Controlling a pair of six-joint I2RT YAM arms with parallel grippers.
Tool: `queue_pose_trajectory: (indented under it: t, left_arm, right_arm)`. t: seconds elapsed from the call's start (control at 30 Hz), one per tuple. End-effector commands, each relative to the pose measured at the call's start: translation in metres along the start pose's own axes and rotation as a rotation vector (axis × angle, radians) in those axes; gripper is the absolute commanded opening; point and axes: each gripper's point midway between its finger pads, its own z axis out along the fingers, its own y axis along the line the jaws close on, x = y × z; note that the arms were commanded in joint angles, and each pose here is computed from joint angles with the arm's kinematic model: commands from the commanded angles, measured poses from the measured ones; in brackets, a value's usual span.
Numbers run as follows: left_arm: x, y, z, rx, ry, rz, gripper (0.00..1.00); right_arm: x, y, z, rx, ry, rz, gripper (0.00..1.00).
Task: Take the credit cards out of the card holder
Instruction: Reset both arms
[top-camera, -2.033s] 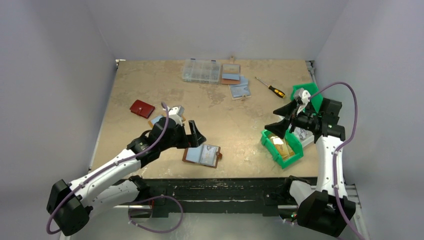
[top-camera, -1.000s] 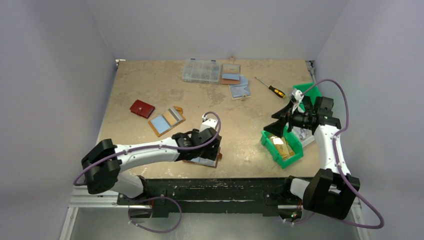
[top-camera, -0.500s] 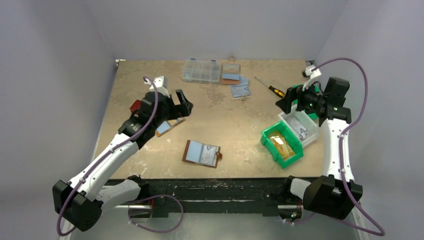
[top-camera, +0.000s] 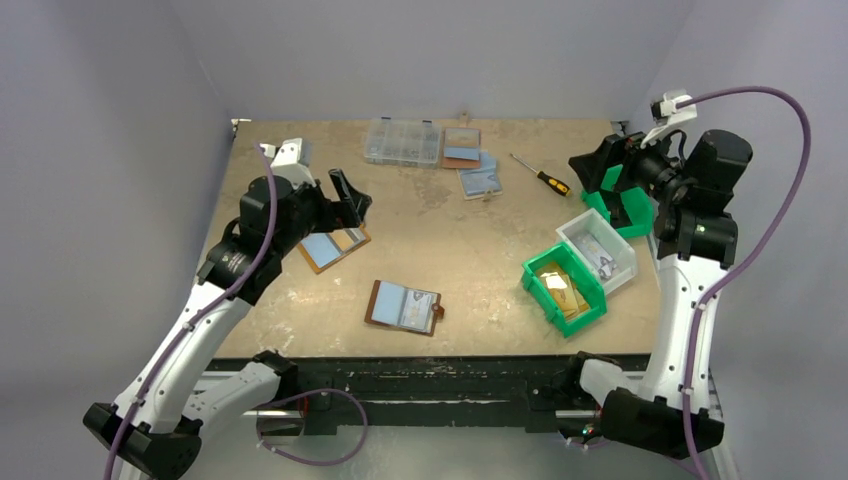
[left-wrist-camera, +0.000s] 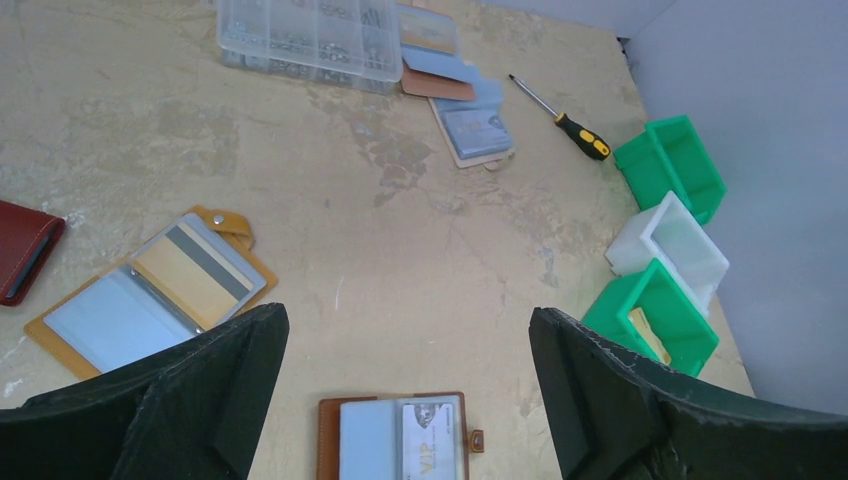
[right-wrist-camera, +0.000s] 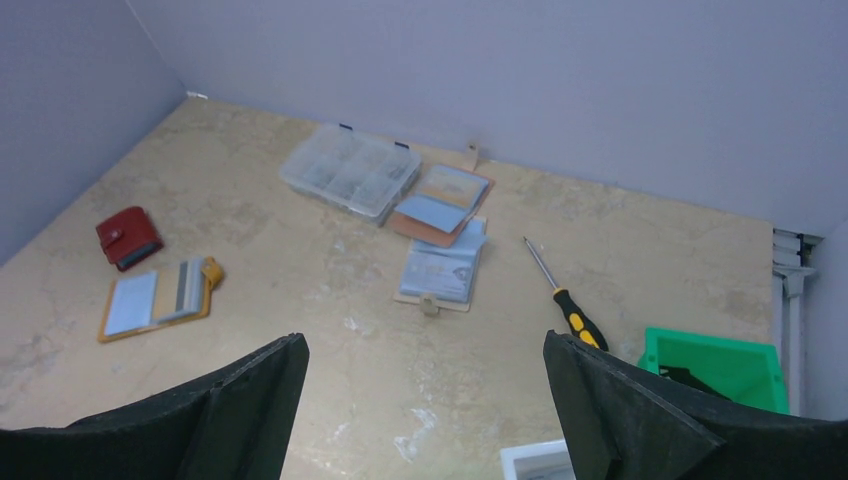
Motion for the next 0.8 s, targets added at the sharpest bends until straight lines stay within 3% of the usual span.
queue_pose_trajectory:
  t: [0.0,0.77]
  left_arm:
    - [-0.021,-0.019,-0.021,0.082,-0.059,-0.009,1.0]
    - [-0.007,-0.029,-0.035,0.175,-0.035,-0.006,1.0]
  right_arm:
    - [-0.024,0.009,-0.013,0.025,-0.058,0.055,0.99]
    - [-0.018,0.04,-0.024,-0.126,-0.061,0.063,0.99]
